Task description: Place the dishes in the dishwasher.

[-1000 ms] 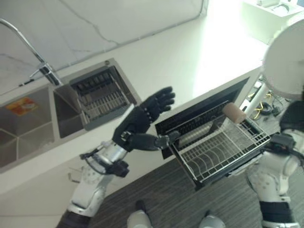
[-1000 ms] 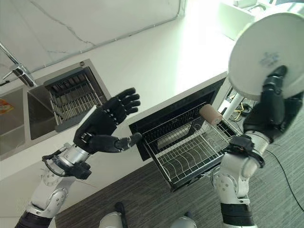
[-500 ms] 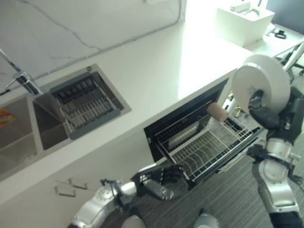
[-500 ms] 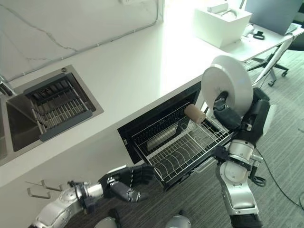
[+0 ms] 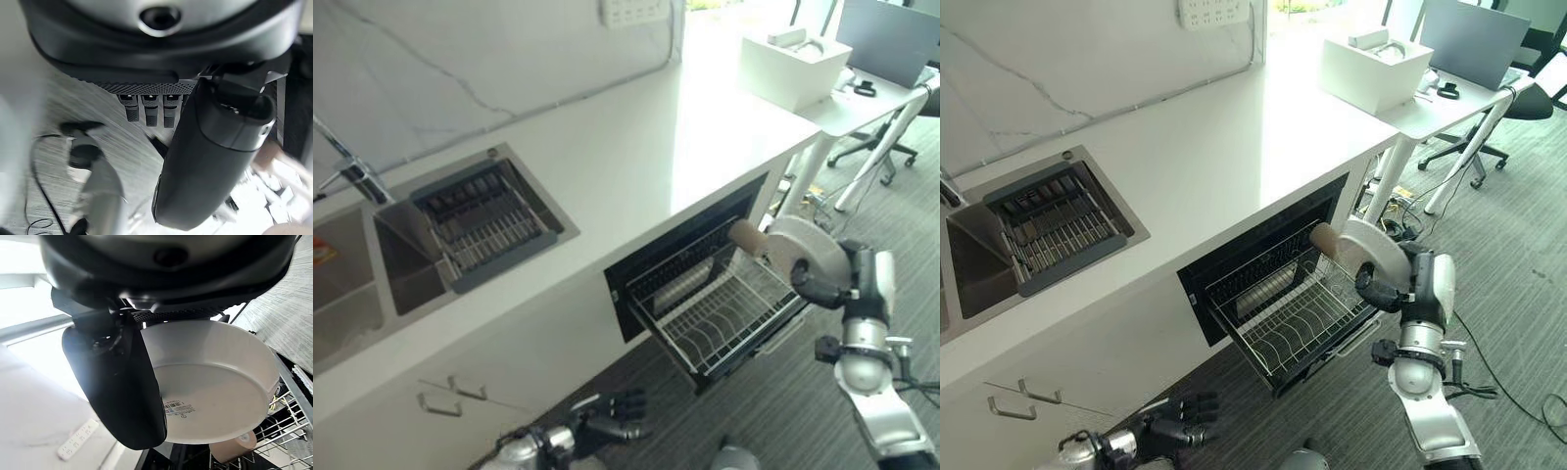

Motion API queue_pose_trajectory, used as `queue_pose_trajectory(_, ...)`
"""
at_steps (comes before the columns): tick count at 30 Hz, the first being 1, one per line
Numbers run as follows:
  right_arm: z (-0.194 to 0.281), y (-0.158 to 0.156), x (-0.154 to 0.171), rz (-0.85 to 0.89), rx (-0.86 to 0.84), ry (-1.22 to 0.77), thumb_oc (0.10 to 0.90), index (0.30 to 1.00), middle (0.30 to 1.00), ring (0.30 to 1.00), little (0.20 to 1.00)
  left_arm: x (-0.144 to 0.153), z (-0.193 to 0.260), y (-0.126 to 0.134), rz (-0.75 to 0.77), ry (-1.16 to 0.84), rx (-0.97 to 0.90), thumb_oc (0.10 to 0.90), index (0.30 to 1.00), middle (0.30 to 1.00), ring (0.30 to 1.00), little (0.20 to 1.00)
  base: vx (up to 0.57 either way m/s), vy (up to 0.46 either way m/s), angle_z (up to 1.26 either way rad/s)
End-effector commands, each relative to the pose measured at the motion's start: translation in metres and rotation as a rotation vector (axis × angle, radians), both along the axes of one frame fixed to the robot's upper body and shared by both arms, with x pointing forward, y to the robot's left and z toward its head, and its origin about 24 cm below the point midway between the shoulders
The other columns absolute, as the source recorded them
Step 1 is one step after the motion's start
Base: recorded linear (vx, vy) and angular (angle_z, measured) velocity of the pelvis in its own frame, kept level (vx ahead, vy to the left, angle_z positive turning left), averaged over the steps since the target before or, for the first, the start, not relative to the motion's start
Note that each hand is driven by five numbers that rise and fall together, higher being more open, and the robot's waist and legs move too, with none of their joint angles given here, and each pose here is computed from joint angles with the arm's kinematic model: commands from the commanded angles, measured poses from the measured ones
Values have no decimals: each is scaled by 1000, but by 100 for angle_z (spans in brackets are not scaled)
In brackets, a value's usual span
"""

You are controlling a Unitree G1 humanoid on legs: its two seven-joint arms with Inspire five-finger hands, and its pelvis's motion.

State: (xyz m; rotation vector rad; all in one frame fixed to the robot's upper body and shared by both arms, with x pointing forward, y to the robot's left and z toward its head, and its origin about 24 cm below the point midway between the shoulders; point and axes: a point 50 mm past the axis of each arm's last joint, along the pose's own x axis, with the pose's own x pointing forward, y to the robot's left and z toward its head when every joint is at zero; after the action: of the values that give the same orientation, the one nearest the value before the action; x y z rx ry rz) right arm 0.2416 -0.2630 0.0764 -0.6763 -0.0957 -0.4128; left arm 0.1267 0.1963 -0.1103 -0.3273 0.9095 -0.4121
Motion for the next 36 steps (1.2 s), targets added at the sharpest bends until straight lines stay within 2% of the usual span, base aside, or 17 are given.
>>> queue_pose_trajectory(1,72,3,21,56,-215,-317,400,300,300,300,300,28,16,5,-34,-195,67,800,900,900,900,900,20,-16,16)
queue_pose_trajectory(4,64,4,25,46,-282,-306,400,300,300,300,300,12,0,13,11,-134,134,800,900,900,900,900,38,-19,15)
queue_pose_trajectory(5,58,3,30,38,-327,-280,400,300,300,300,300,-3,-12,20,46,-77,179,800,900,900,900,900,55,-15,23)
queue_pose_trajectory(15,20,-3,45,9,-476,-89,400,300,300,300,300,-33,-27,32,72,26,264,800,900,900,900,900,49,5,23)
queue_pose_trajectory(18,11,-7,48,-9,-493,-34,400,300,300,300,300,-35,-27,35,81,32,270,800,900,900,900,900,14,11,29)
queue_pose_trajectory(20,-9,-15,50,-76,-379,58,400,300,300,300,300,-37,-28,36,106,41,279,800,900,900,900,900,50,29,20)
queue_pose_trajectory(24,-22,-17,59,-149,-383,137,400,300,300,300,300,-34,-28,39,131,39,307,800,900,900,900,900,26,26,21)
queue_pose_trajectory(26,-30,-21,63,-213,-317,188,400,300,300,300,300,-31,-28,40,147,34,317,800,900,900,900,900,9,45,18)
queue_pose_trajectory(28,-29,-20,71,-250,-342,214,400,300,300,300,300,-24,-26,39,144,17,315,800,900,900,900,900,-78,42,23)
queue_pose_trajectory(30,-4,-32,92,-361,-402,183,400,300,300,300,300,9,-16,39,150,-74,294,800,900,900,900,900,-359,17,35)
queue_pose_trajectory(36,34,-50,108,-499,-471,126,400,300,300,300,300,42,-2,37,180,-190,291,800,900,900,900,900,-216,-8,10)
